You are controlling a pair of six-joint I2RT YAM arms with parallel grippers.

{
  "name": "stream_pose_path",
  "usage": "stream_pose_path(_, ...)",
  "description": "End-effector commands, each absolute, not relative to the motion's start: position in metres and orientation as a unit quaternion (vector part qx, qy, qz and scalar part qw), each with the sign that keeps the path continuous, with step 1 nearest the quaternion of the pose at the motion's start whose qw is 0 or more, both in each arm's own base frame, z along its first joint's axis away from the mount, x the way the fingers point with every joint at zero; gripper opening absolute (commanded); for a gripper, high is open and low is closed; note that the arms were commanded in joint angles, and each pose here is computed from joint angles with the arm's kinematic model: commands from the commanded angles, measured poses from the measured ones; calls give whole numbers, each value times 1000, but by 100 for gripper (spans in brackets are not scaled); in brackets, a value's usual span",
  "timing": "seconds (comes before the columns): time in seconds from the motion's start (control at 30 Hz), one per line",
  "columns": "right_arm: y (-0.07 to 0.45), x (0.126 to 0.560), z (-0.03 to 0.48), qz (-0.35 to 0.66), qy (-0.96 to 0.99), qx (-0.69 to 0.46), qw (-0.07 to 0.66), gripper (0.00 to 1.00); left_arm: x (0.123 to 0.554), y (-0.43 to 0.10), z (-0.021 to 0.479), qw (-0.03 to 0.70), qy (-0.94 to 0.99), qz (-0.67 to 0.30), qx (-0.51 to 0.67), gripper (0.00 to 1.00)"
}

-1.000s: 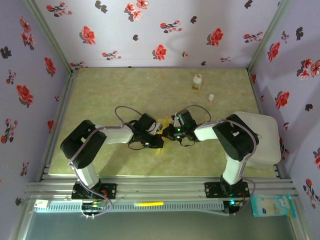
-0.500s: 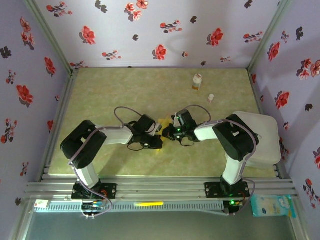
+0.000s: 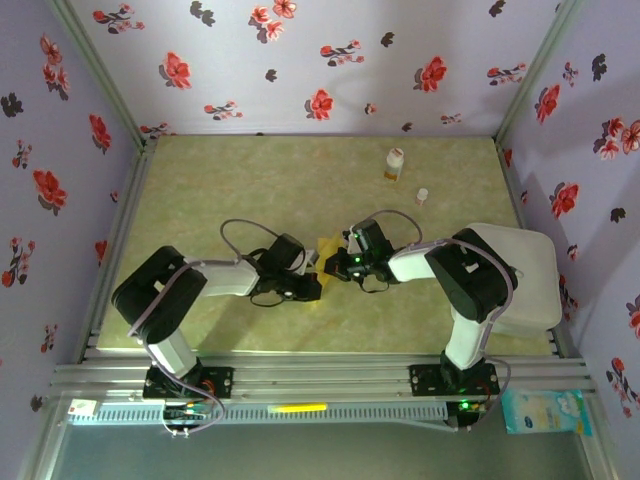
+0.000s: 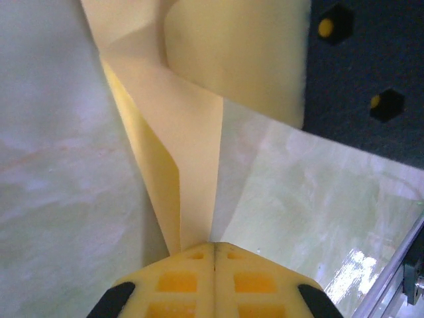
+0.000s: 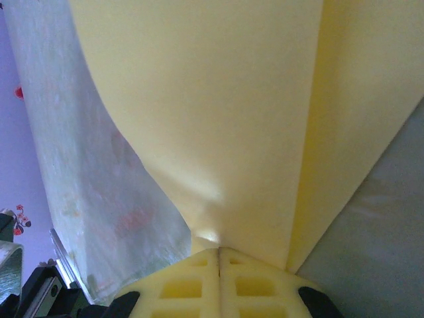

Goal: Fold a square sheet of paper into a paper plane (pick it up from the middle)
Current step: Fold the wing for the fifth time at the center of the table.

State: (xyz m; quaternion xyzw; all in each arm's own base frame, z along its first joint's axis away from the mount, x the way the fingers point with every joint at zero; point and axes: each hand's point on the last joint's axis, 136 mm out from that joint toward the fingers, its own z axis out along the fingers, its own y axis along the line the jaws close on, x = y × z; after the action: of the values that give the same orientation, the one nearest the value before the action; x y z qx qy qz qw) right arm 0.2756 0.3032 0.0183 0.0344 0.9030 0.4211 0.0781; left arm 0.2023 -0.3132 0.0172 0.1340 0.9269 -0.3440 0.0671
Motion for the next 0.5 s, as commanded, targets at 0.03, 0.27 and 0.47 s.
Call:
stream_pose_path(0.03,285,280,-8,370,924,61,79,2,177,-289,-1,23,944,-308,119,0)
stream_pose_path(0.27,286,281,-7,371,923,61,80,2,172,-279,4,35,944,-309,106,0)
stream_pose_path(0.47,288,283,-3,378,920,64,82,2,191,-297,46,89,924,-355,110,0)
